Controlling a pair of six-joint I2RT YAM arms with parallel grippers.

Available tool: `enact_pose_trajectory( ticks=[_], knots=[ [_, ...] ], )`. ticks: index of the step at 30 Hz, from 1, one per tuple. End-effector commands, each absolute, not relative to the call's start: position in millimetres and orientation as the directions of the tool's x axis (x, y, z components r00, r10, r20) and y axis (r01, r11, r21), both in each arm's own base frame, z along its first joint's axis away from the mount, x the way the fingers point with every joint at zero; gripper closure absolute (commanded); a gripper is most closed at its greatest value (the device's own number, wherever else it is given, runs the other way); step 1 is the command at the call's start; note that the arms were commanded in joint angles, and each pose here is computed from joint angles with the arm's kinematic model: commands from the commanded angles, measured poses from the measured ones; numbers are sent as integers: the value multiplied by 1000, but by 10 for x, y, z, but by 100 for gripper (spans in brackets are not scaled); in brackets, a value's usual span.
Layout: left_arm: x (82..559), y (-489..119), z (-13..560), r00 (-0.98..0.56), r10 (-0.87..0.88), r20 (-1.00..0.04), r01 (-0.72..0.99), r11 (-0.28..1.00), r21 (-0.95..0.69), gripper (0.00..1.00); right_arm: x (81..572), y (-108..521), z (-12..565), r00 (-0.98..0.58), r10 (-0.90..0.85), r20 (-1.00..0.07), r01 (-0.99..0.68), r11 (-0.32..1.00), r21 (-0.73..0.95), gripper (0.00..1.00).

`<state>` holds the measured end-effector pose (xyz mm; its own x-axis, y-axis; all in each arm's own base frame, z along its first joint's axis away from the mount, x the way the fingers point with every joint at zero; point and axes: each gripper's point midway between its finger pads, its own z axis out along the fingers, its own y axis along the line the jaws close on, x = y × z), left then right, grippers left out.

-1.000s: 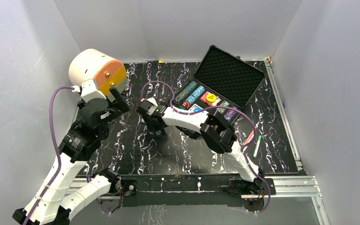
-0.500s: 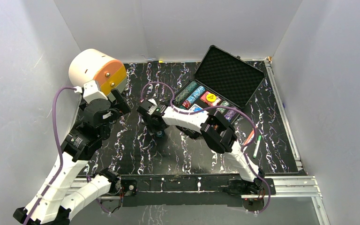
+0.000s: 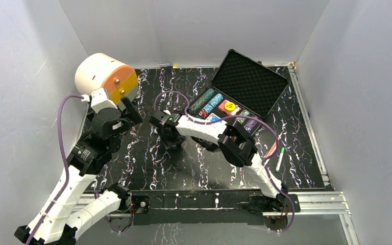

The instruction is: Pack up texas hold em set

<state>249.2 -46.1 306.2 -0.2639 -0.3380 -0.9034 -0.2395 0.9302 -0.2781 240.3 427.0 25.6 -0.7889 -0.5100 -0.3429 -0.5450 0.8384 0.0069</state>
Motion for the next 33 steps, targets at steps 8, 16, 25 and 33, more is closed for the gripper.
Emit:
enact_pose_trajectory(
  ticks=[8,16,25,33],
  knots=[
    [2508,-425,3060,-252,-340,-906,-259,926,-275,4,2413,4237,-44,-774,-548,-316,-565,824,-45,41],
    [2505,-418,3039,-254,-337,-906,-263,926,-271,4,2424,4208,-104,-776,-542,-323,-558,828,-51,44],
    [2505,-436,3004,-264,-339,-903,-259,927,-272,4,2496,4124,-147,-791,-506,-343,-508,856,-91,59],
    [2437,-491,2798,-317,-372,-872,-261,919,-297,4,2610,4114,311,-791,-395,-466,-431,902,-33,70]
  ],
)
